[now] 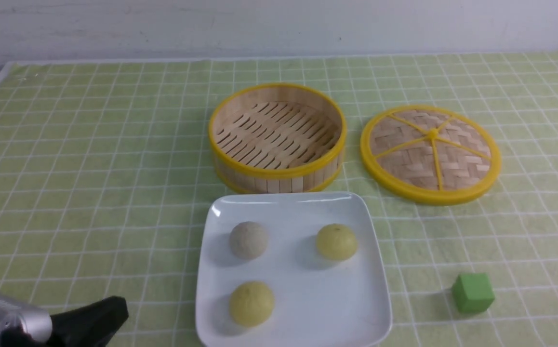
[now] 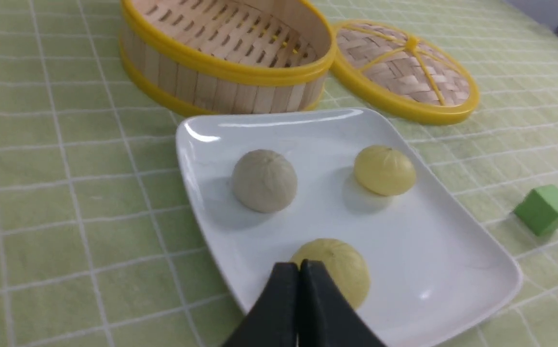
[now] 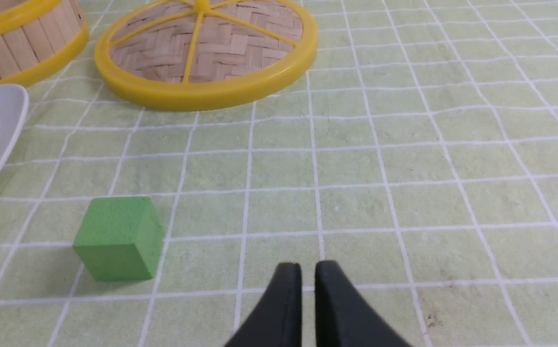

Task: Put the steamed buns into the plate on the green tablecloth.

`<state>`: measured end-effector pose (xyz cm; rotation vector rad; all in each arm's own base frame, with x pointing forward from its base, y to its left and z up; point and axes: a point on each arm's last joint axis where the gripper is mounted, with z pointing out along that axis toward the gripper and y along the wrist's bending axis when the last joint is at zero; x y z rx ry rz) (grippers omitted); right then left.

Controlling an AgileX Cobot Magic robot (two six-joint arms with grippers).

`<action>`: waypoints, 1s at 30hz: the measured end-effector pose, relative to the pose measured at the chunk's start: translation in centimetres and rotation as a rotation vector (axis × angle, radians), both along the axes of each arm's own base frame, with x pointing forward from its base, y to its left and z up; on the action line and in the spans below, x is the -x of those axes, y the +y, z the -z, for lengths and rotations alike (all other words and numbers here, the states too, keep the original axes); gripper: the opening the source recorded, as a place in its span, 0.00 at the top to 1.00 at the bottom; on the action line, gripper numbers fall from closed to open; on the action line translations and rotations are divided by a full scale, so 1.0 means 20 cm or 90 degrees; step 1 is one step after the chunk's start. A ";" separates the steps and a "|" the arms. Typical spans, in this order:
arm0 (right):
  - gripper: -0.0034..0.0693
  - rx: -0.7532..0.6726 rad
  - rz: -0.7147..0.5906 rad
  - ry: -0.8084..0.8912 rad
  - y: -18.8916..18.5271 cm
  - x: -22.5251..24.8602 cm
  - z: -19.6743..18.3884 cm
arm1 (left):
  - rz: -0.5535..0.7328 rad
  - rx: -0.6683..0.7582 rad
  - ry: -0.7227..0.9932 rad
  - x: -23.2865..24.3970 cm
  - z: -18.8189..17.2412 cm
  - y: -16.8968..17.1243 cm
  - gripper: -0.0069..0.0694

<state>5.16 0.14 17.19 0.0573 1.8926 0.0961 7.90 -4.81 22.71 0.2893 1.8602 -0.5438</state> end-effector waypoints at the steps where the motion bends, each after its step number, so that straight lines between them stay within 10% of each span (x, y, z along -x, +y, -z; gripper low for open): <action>1: 0.86 0.000 0.000 0.000 0.00 0.00 0.00 | -0.020 -0.017 -0.014 0.00 0.00 0.02 0.89; 15: 0.83 0.000 0.000 0.000 0.00 0.00 0.00 | -0.341 -0.129 -0.044 0.12 0.26 0.26 0.87; 30: 0.80 0.000 0.000 0.000 0.00 0.00 0.00 | -0.305 -0.136 -0.031 0.13 0.27 0.25 0.84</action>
